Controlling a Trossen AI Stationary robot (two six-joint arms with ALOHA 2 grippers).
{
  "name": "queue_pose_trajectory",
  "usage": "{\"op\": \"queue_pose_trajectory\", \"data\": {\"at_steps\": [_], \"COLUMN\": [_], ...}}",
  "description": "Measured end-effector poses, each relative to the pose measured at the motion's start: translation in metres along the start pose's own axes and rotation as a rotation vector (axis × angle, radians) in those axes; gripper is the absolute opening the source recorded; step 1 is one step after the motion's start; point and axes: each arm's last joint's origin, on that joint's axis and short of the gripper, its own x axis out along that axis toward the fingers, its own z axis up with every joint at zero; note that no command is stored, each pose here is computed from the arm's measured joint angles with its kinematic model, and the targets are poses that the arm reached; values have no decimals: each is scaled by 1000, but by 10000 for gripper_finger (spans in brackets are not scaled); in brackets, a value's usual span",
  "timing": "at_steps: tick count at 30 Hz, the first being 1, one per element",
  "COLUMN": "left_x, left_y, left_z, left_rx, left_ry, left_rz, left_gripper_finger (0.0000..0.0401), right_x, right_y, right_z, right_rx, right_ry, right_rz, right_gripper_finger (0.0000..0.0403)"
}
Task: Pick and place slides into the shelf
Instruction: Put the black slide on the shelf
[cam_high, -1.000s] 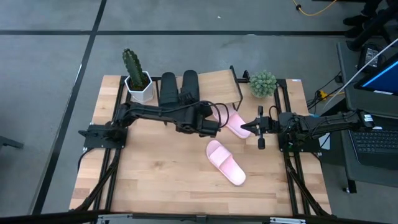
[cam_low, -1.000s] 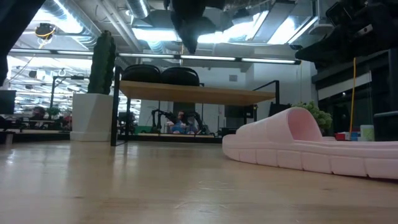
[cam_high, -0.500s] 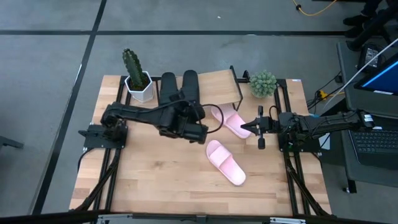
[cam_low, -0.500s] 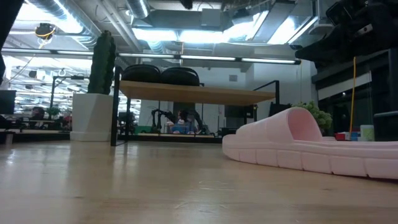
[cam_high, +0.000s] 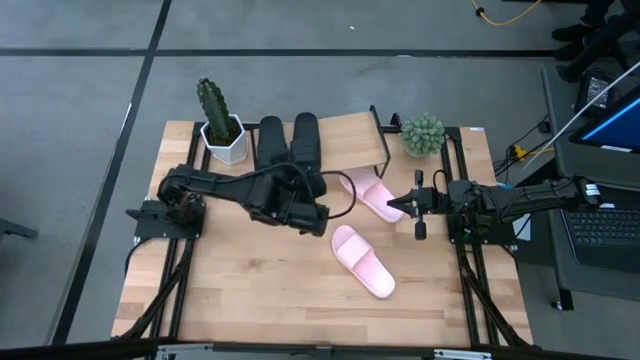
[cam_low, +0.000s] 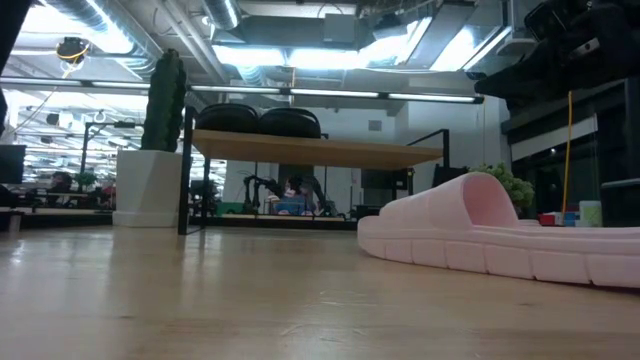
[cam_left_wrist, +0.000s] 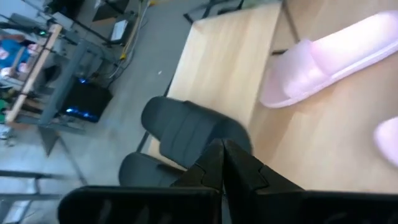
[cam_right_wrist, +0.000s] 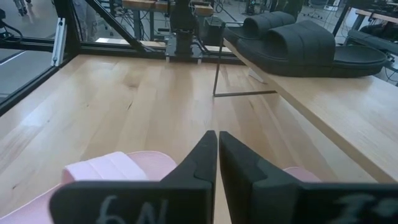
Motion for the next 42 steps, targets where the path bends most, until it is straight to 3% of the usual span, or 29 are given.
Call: {"op": "queue_pose_trajectory", "data": {"at_steps": [3,6,12,16,20,27,30,35,42], "left_x": [-15,-21,-12,-6,-9,-20,-12,-2,0], "left_y": [-7,-28,-76,-88,-80,-45,-41,-26,1], "left_z": [-1,-5,-20,-30,-45,-72,-88,-115,-147], "left_rx": [-36,-47,-11,-20,-30,-159,-130,-166,-162], "left_ry": [-48,-102,-154,-162,-175,-280,-333,-414,-528], "left_rz": [-36,-80,-153,-167,-193,-303,-326,-379,-397], "left_gripper_finger": [1,0,0,0,0,0,0,0,0], "right_x": [0,0,0,0,0,0,-1,-4,10], "right_y": [0,0,0,0,1,2,2,0,-5], "right_z": [0,0,0,0,-2,2,9,36,82], "right_rx": [0,0,-3,2,18,-32,-60,-91,-172], "right_ry": [0,1,1,2,17,-17,-65,-103,-27], "right_rz": [0,0,0,7,13,25,20,8,-78], "right_gripper_finger": [21,21,21,21,21,21,21,21,21]}}
